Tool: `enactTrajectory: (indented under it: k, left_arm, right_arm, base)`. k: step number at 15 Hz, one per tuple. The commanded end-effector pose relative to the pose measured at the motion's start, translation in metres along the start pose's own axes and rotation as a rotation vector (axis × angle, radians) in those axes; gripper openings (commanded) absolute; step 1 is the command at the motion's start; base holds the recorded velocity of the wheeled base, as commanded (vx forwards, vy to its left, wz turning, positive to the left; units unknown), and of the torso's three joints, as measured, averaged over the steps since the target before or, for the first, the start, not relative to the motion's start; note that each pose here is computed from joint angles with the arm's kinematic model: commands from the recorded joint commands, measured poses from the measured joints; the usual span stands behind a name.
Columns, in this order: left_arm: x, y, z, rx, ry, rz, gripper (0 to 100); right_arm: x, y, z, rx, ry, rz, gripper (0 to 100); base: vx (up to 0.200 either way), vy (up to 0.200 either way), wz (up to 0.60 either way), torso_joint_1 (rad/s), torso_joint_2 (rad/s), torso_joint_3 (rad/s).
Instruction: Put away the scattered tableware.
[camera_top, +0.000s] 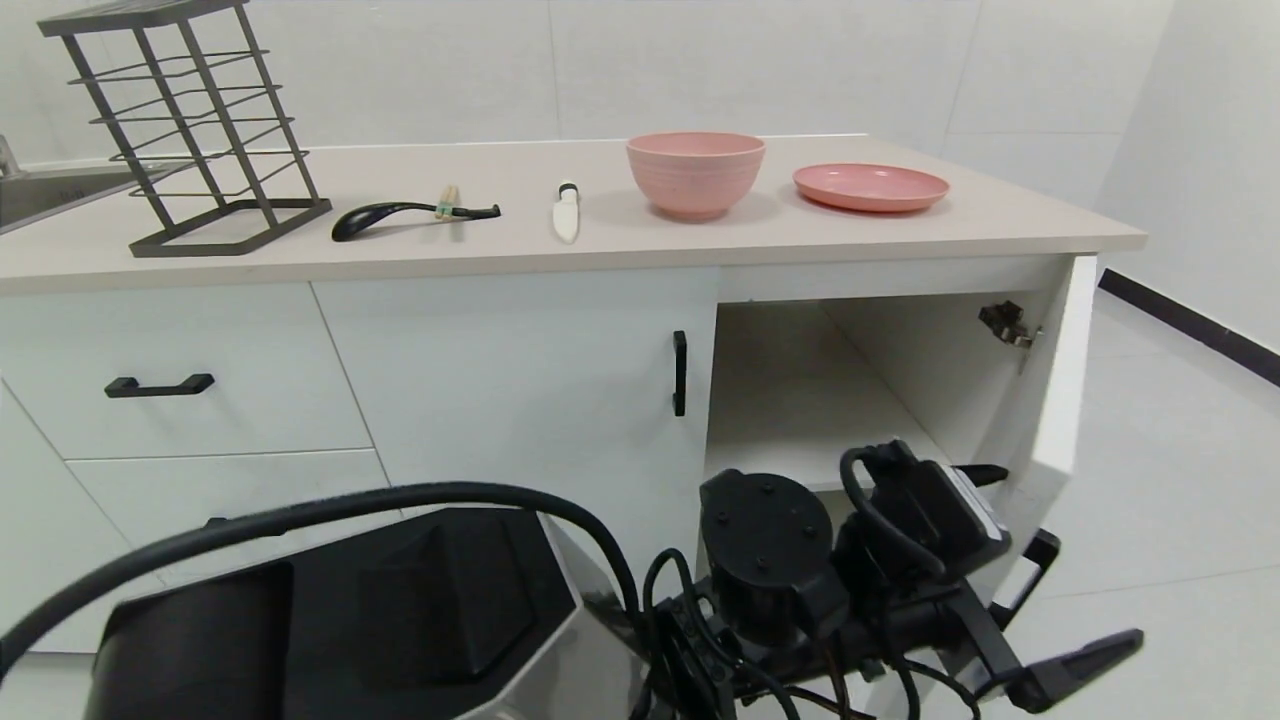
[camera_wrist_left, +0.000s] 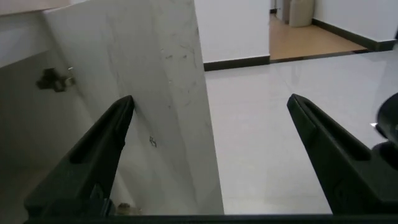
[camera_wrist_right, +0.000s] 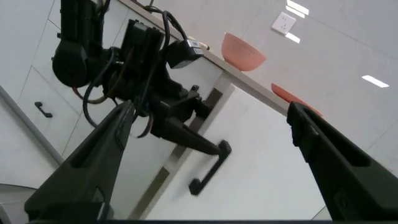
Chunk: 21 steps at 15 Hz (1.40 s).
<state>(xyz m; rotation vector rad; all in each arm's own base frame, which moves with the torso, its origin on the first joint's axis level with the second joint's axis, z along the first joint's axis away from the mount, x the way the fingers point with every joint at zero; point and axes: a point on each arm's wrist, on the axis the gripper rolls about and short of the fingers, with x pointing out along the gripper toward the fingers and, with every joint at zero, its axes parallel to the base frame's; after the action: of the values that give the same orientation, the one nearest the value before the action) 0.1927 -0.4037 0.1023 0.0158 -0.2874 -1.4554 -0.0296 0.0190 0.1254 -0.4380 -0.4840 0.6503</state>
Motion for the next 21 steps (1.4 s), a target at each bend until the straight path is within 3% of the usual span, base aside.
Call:
enactTrajectory:
  k: [1,5,7,8,9,10,11,13,14,16,17,18,20,21]
  left_arm:
    - [0.011,-0.019,-0.005,-0.008,-0.008,-0.043,100]
    - [0.031,-0.046,-0.015,-0.023,-0.022,-0.107,100]
    - [0.05,-0.074,-0.017,-0.033,-0.043,-0.169,100]
    - [0.059,-0.1,-0.02,-0.046,-0.056,-0.221,100]
    - [0.059,-0.108,-0.022,-0.057,-0.053,-0.236,100]
    - [0.054,-0.108,-0.027,-0.088,-0.031,-0.222,100]
    - [0.048,-0.093,-0.028,-0.1,-0.024,-0.175,100]
    - [0.015,-0.032,-0.019,-0.086,-0.004,-0.029,100]
    - [-0.02,0.007,0.005,-0.066,-0.003,0.069,100]
    - [-0.082,0.041,0.051,-0.02,-0.031,0.199,100]
    - [-0.101,0.045,0.064,-0.007,-0.035,0.229,100]
    - [-0.147,0.043,0.092,0.013,-0.034,0.293,100]
    - [-0.197,0.026,0.126,0.043,-0.056,0.347,100]
    - [-0.231,0.008,0.153,0.083,-0.11,0.383,100]
  right_arm:
    - [0.001,-0.001,0.002,-0.012,-0.01,-0.002,100]
    - [0.0,-0.003,0.01,-0.077,-0.071,-0.019,100]
    - [0.0,-0.003,0.011,-0.081,-0.075,-0.02,100]
    - [0.0,-0.003,0.011,-0.085,-0.077,-0.021,100]
    - [0.0,-0.003,0.012,-0.088,-0.081,-0.022,100]
    - [0.0,-0.004,0.013,-0.101,-0.093,-0.025,100]
    - [0.0,-0.004,0.014,-0.106,-0.097,-0.026,100]
    - [0.0,-0.004,0.014,-0.106,-0.097,-0.026,100]
    - [0.0,-0.004,0.013,-0.102,-0.092,-0.025,100]
    - [0.0,-0.004,0.013,-0.102,-0.092,-0.025,100]
    - [0.0,-0.004,0.013,-0.102,-0.092,-0.025,100]
    - [0.0,-0.003,0.012,-0.095,-0.087,-0.023,100]
    - [0.0,-0.003,0.01,-0.076,-0.071,-0.019,100]
    - [0.0,-0.003,0.008,-0.054,-0.053,-0.015,100]
  base:
    - [0.0,0.0,0.0,0.0,0.0,0.0]
    - [0.0,0.0,0.0,0.0,0.0,0.0]
    - [0.0,0.0,0.0,0.0,0.0,0.0]
    - [0.0,0.0,0.0,0.0,0.0,0.0]
    - [0.0,0.0,0.0,0.0,0.0,0.0]
    - [0.0,0.0,0.0,0.0,0.0,0.0]
    - [0.0,0.0,0.0,0.0,0.0,0.0]
    - [0.0,0.0,0.0,0.0,0.0,0.0]
    - [0.0,0.0,0.0,0.0,0.0,0.0]
    - [0.0,0.0,0.0,0.0,0.0,0.0]
    - [0.0,0.0,0.0,0.0,0.0,0.0]
    - [0.0,0.0,0.0,0.0,0.0,0.0]
    - [0.0,0.0,0.0,0.0,0.0,0.0]
    - [0.0,0.0,0.0,0.0,0.0,0.0]
